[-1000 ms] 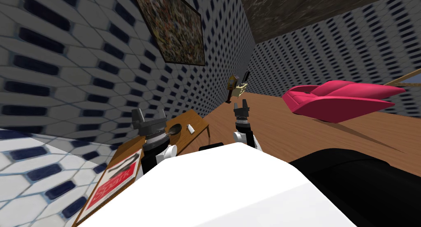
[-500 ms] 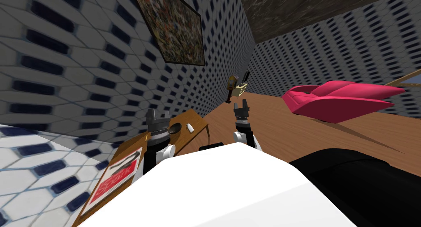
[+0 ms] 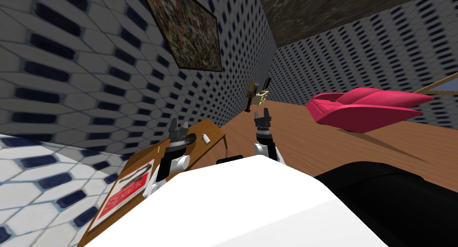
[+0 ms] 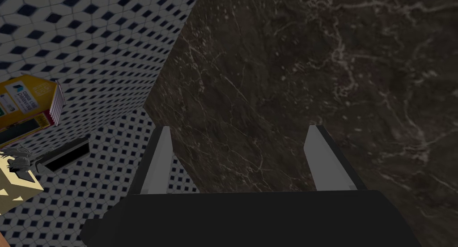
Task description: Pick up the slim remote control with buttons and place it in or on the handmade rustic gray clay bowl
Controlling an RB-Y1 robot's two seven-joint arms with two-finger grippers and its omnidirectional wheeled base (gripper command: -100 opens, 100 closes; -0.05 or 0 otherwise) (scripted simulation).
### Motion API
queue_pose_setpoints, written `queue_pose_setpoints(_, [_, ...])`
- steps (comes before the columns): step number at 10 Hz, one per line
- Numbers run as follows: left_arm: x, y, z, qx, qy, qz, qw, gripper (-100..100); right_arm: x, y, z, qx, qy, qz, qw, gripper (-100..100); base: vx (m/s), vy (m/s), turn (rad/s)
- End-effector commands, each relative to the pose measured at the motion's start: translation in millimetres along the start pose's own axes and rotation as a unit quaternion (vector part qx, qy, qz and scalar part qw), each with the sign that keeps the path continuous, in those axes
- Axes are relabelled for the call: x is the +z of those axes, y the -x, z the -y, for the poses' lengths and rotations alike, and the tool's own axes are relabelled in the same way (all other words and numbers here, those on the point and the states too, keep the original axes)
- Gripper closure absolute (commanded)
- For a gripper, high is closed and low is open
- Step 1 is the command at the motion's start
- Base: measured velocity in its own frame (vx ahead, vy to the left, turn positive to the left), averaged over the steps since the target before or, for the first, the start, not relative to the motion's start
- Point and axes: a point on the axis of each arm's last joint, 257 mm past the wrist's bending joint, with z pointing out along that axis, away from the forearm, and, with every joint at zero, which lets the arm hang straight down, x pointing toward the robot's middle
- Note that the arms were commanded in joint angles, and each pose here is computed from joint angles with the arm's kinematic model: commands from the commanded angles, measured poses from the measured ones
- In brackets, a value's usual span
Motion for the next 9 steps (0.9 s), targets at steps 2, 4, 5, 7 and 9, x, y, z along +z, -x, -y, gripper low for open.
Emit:
queue_pose_setpoints(2, [1.7, 9.2, -28, 0.011, 0.035, -0.006, 0.9993, -100, 0.0, 0, 0, 0.0, 0.0, 0.0, 1.0, 0, -0.029, -0.019, -0.019])
queue_pose_setpoints(4, [6.5, 18.3, -63, 0.033, 0.08, -0.017, 0.9961, -100, 0.0, 0, 0, 0.0, 0.0, 0.0, 1.0, 0, -0.034, -0.029, -0.044])
queue_pose_setpoints(5, [3.3, 20.4, -74, 0.031, 0.097, -0.017, 0.9947, -100, 0.0, 0, 0, 0.0, 0.0, 0.0, 1.0, 0, -0.028, -0.022, -0.023])
queue_pose_setpoints(7, [2.2, 27.1, -99, 0.042, 0.13, -0.022, 0.9904, -100, 0.0, 0, 0, 0.0, 0.0, 0.0, 1.0, 0, -0.021, -0.016, -0.039])
queue_pose_setpoints(9, [-0.4, 34.5, -123, 0.052, 0.165, -0.027, 0.9846, -100, 0.0, 0, 0, 0.0, 0.0, 0.0, 1.0, 0, -0.019, -0.016, -0.047])
